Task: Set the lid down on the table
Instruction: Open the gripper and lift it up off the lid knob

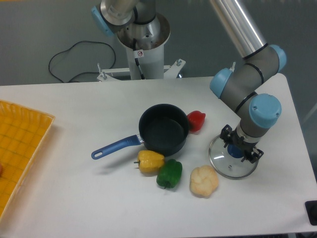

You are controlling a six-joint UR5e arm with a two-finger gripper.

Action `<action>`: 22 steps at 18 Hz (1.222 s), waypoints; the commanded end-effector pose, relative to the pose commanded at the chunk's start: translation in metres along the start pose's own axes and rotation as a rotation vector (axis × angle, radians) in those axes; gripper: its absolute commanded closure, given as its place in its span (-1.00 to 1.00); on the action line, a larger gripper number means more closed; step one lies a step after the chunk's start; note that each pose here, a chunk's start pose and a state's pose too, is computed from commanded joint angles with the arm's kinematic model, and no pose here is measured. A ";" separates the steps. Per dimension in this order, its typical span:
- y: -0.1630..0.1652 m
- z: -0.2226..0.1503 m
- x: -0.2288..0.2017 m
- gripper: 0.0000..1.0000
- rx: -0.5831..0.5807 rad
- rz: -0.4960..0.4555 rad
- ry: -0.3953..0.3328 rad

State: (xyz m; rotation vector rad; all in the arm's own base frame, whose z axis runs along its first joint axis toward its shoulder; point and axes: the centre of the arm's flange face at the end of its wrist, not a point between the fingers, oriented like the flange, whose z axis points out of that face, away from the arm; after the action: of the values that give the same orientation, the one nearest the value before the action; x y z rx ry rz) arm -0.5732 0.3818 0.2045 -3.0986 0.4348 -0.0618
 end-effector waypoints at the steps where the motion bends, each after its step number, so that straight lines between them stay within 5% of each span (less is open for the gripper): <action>1: 0.000 0.000 0.000 -0.74 0.000 0.000 0.000; 7: 0.000 -0.008 0.001 -0.97 0.001 -0.006 -0.012; 22: 0.016 -0.082 0.051 -1.00 -0.048 -0.039 -0.086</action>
State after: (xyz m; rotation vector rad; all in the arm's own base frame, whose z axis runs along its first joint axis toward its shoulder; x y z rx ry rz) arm -0.5319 0.3513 0.2879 -3.1420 0.3788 0.0829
